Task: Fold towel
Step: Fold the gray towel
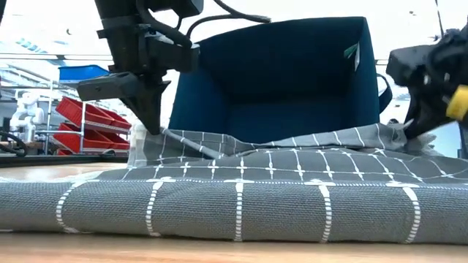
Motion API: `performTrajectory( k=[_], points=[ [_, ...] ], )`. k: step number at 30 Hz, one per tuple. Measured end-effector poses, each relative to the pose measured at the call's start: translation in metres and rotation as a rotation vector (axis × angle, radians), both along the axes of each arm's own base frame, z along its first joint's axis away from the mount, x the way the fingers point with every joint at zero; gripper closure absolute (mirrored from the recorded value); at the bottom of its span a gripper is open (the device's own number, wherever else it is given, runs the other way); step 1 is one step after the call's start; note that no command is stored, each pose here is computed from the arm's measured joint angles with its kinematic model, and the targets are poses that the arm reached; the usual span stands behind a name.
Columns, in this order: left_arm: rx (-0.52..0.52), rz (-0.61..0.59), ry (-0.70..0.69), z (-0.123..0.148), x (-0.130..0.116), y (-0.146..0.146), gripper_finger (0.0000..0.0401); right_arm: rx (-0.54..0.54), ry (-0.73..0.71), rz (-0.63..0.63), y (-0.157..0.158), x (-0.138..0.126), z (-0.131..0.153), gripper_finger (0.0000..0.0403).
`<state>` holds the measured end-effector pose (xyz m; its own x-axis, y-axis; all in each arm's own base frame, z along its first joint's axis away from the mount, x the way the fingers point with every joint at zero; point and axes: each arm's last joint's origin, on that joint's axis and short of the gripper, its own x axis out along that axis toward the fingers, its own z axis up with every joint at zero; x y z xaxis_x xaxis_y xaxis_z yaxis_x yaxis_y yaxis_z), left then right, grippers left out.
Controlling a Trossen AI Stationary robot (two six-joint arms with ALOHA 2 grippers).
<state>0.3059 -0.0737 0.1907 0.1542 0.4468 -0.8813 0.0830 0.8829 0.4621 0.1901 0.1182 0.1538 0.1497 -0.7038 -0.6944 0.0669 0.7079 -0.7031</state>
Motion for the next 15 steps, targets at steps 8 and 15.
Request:
performTrajectory(
  k=[8, 15],
  points=[
    [0.038, -0.012, -0.016, 0.009, -0.001, -0.001, 0.0401, 0.199, -0.199, -0.019, -0.006, -0.011, 0.059, 0.0401],
    [0.055, -0.08, -0.088, 0.039, 0.001, -0.016, 0.0401, 0.333, -0.318, 0.013, -0.013, -0.027, 0.097, 0.0402]
  ],
)
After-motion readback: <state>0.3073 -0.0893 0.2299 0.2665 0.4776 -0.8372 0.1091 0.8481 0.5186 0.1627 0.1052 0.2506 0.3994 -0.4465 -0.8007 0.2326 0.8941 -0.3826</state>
